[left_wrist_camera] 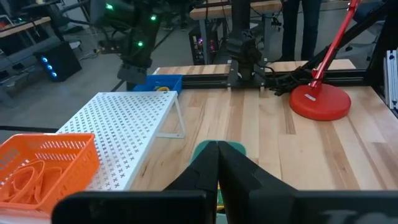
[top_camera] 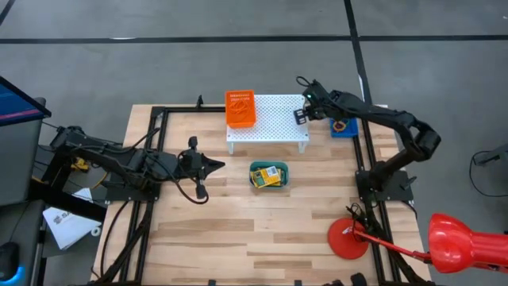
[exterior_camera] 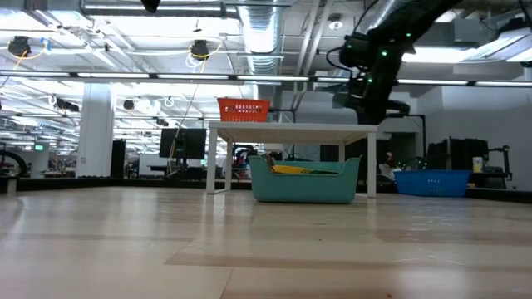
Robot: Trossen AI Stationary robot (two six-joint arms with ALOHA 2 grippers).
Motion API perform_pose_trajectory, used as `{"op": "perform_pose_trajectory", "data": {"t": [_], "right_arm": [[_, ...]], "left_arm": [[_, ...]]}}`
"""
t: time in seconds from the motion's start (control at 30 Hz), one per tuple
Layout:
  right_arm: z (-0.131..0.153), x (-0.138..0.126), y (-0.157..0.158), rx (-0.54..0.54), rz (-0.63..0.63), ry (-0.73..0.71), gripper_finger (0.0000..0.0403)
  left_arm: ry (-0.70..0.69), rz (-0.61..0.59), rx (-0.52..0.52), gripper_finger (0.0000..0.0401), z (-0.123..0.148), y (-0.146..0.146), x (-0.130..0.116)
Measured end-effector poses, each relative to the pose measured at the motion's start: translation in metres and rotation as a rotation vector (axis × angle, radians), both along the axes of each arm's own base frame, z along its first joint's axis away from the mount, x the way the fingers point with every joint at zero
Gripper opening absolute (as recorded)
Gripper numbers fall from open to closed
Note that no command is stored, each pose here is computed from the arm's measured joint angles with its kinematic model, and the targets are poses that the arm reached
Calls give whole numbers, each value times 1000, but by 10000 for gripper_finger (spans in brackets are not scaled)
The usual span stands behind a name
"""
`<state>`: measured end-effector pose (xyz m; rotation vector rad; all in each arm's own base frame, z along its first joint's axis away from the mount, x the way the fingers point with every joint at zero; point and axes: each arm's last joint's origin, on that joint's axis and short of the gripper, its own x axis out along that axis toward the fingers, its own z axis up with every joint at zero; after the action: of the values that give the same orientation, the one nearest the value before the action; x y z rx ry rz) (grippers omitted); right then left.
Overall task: Pick & Place Office Desk Supplies
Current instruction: Adjust the shelf, then put the green bin on the shelf
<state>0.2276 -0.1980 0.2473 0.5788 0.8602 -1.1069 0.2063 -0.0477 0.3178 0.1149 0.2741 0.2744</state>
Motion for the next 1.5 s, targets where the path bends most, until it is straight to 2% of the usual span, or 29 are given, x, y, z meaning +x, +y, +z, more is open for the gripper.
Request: {"op": "perform_pose_trajectory", "data": {"t": [0.23, 0.5, 0.7, 0.9, 1.07, 1.23, 1.33, 1.5], "right_arm": [[-7, 27, -10, 50, 31, 80, 0], [-9, 50, -13, 48, 85, 75, 0], [-1, 43, -11, 30, 58, 134, 0], [24, 27, 2, -28, 21, 171, 0], [49, 20, 39, -31, 65, 149, 0], [66, 19, 100, -88, 146, 149, 0], [63, 15, 141, -79, 210, 99, 0], [54, 8, 207, 11, 329, -18, 0]], "left_arm": [[1, -2, 0, 1, 0, 0, 0], [7, -2, 2, 1, -1, 0, 0], [29, 0, 3, 1, -3, 0, -1], [75, 5, 2, 1, -8, 0, -3], [207, 4, 1, 1, -20, 2, -8], [301, -68, -69, 4, -28, 0, -12], [324, -63, -101, 8, -30, 0, -14], [333, -59, -106, 11, -31, 0, -15]]}}
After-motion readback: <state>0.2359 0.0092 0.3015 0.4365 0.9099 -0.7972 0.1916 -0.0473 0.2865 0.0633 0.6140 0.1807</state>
